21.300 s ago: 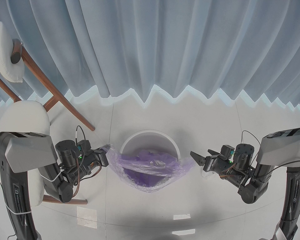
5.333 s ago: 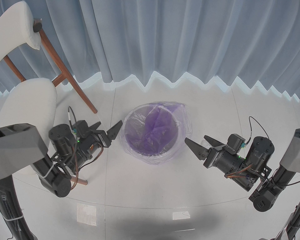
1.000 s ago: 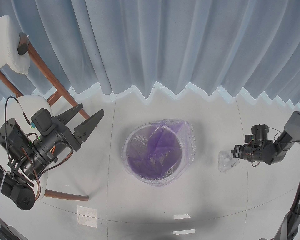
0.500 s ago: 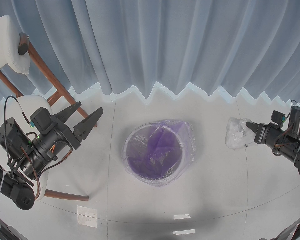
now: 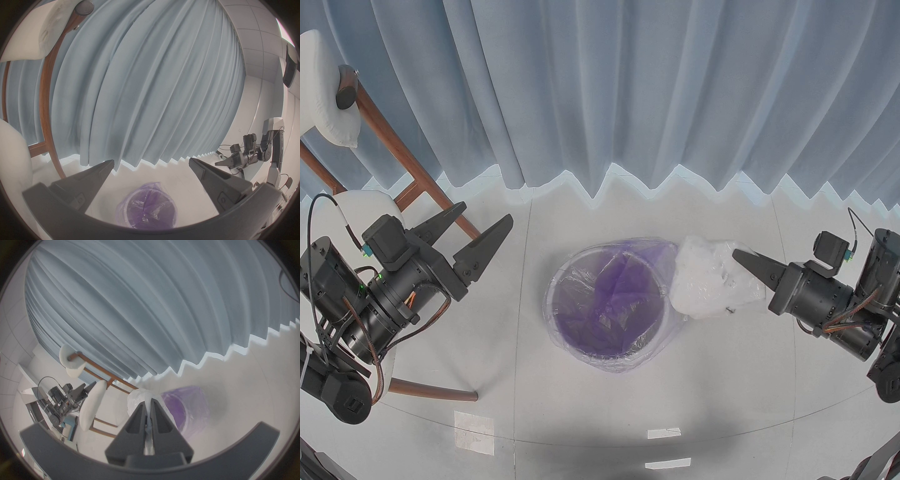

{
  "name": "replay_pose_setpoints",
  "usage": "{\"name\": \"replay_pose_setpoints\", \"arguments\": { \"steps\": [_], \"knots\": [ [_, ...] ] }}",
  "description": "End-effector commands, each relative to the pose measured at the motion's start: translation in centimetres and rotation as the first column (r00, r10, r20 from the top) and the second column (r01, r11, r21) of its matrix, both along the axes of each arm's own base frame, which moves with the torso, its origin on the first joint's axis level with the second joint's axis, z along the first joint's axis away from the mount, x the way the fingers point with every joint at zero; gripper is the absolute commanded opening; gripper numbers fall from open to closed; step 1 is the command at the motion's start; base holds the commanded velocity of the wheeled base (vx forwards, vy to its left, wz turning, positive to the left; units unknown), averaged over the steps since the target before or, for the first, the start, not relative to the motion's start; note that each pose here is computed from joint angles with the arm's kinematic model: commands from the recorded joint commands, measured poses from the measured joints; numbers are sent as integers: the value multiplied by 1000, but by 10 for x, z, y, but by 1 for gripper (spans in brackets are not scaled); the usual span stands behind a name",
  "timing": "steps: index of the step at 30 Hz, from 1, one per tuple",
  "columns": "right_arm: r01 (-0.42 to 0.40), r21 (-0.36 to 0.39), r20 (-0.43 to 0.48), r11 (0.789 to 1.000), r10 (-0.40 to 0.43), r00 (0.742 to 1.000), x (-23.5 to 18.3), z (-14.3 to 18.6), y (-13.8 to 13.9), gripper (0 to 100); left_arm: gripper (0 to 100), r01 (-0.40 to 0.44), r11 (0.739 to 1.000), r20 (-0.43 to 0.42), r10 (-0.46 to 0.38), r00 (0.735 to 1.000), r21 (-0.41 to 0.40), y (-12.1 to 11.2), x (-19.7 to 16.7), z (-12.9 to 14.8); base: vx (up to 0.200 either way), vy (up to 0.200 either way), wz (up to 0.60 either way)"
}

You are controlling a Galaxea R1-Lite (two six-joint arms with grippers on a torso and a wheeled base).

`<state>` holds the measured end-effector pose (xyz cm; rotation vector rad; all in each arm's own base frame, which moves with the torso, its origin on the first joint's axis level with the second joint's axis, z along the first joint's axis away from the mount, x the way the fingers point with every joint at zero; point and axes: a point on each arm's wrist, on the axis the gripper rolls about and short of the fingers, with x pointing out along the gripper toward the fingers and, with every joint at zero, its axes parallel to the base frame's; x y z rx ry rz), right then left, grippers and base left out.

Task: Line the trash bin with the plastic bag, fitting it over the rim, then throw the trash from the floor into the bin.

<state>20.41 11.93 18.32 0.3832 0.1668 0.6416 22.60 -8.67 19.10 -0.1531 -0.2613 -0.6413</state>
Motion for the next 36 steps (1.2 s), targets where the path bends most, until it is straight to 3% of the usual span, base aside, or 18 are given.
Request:
{"name": "replay_pose_setpoints", "arguments": {
  "steps": [1,4,8,14,20,24,36],
  "knots": [
    [49,50,-17,998,-48,999,42,-65,33,0,100,2,1000,10,-2,1000,-10,-4,-4,3,0,0,0],
    [31,66,22,997,-33,999,46,-77,45,0,100,4,1000,9,-4,1000,-9,-5,-4,3,0,0,0],
    [-6,46,-14,999,7,1000,51,-97,69,0,100,18,1000,6,-18,1000,-8,-8,-4,2,0,0,0],
    [100,60,-19,993,-99,995,73,-115,94,0,100,19,1000,0,-19,1000,-6,-8,-5,0,0,0,0],
    [79,98,-56,992,-74,996,69,-119,103,0,100,25,1000,-1,-25,1000,-6,-10,-5,0,0,0,0],
    [74,79,-82,994,-67,994,69,-131,107,0,100,32,999,-5,-32,999,-5,-12,-6,-1,0,0,0],
    [96,138,-37,986,-92,995,92,-133,125,0,100,36,999,-7,-36,999,-4,-13,-6,-1,0,0,0]
  ]
}}
